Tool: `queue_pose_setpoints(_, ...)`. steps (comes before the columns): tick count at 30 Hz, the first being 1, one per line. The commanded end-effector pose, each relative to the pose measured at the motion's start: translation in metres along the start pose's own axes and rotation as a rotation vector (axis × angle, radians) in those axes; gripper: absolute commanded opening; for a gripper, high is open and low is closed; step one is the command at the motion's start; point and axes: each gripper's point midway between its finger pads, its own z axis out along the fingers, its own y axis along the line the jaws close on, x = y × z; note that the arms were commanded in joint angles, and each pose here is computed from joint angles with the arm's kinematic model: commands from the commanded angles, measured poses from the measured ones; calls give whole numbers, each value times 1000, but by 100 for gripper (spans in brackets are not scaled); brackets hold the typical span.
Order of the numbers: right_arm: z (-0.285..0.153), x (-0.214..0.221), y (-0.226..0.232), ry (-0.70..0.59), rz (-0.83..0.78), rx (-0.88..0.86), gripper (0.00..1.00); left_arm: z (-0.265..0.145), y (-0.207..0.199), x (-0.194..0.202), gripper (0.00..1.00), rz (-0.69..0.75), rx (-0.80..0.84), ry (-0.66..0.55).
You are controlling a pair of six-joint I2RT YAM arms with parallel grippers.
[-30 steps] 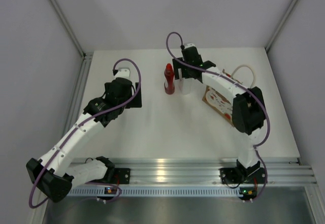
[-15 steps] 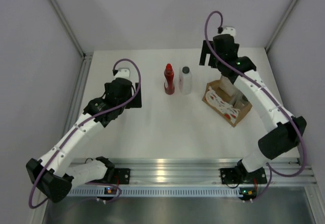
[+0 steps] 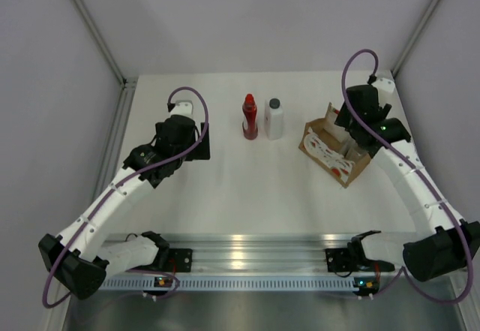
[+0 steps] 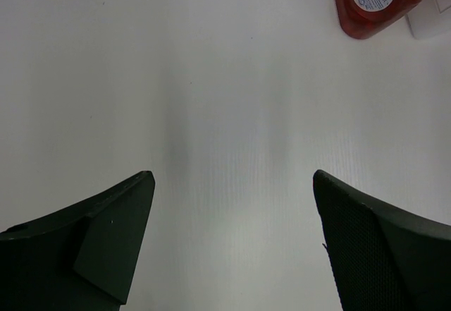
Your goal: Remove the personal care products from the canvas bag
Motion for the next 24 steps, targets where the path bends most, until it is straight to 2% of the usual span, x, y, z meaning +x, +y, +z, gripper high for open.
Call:
queue_pose_setpoints(1,10,10,-19,19,48,80,64,-4,-2,-6,98,-6,18,-24)
queue_pose_setpoints(8,37,29,-9,68,58,80,55,-3,-3,-4,98,-5,20,-17)
queue_pose_setpoints(24,81,69,-10,161,72,114,43,-2,-3,-4,98,-1,20,-12)
